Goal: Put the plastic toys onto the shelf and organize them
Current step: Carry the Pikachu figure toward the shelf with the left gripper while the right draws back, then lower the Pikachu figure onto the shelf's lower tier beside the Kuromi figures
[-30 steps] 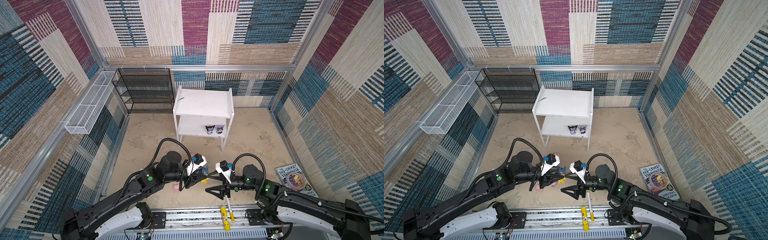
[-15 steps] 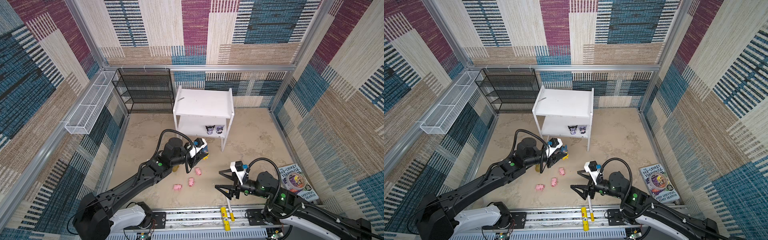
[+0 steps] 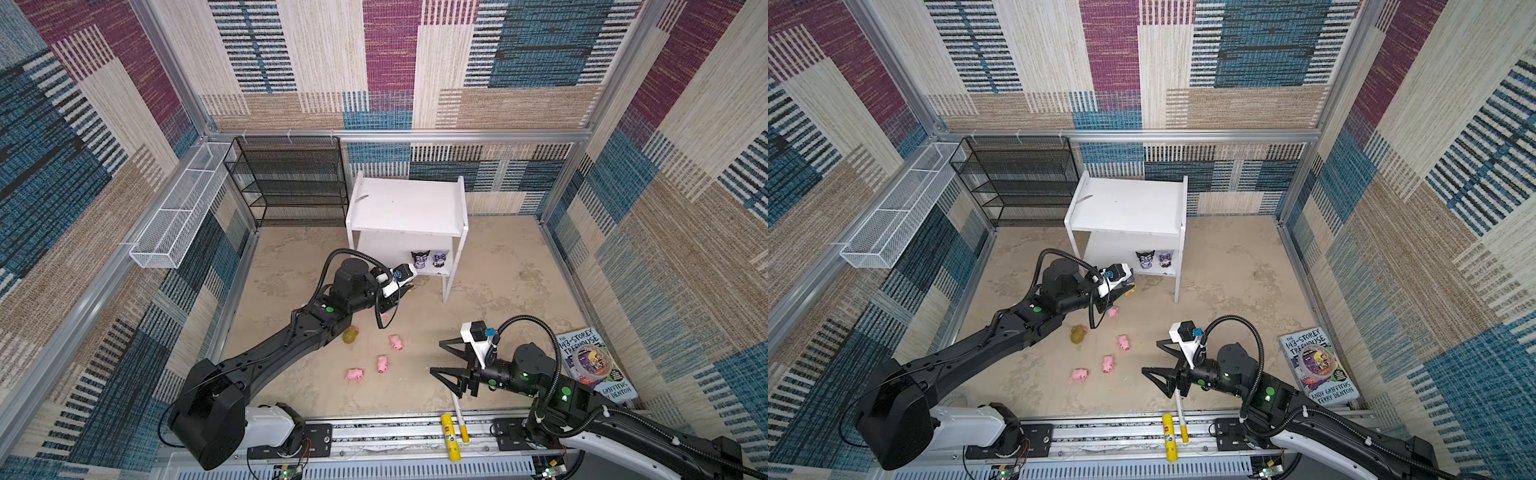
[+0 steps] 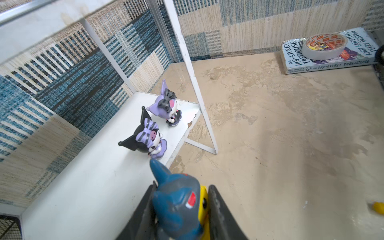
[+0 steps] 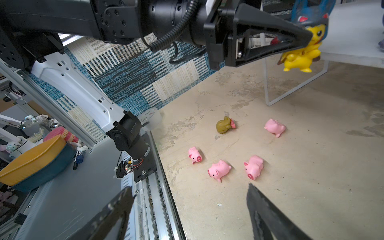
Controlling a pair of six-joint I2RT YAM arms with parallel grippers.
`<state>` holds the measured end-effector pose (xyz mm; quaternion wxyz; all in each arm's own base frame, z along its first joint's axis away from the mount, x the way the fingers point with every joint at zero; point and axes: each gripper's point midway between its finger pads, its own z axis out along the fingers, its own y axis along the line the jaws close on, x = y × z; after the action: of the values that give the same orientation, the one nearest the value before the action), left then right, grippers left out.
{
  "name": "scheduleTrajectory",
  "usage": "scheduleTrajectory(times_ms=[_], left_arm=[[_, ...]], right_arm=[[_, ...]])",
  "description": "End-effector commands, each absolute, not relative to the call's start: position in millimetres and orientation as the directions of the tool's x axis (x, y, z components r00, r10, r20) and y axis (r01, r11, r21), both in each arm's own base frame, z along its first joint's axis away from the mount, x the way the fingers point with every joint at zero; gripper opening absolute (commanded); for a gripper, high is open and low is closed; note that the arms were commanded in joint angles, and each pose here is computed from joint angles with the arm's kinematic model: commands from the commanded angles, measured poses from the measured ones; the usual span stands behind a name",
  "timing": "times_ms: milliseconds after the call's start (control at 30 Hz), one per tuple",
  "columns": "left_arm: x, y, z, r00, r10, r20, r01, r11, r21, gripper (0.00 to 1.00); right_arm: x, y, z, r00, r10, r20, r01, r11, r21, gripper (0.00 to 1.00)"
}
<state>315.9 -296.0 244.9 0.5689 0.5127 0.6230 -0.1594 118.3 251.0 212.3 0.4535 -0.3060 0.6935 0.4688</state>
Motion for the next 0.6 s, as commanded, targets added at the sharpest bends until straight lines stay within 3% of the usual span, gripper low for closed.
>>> scheduleTrajectory(times_ms=[0,567], left_arm=[[325.2,-297.2,268.6,0.324,0.427,-0.844,0.749,0.43,0.504,0.08],[358.0,-284.5,264.7,0.364,0.325,-0.873,0.762,0.435,0.48,0.07]], right_arm=[[120.9,249.0,214.5,-0.396,0.017,-0.918,-0.844,0.386,0.372,0.87],[121.6,248.3,214.6,-0.397,0.022,-0.918,-0.842,0.39,0.373,0.87]])
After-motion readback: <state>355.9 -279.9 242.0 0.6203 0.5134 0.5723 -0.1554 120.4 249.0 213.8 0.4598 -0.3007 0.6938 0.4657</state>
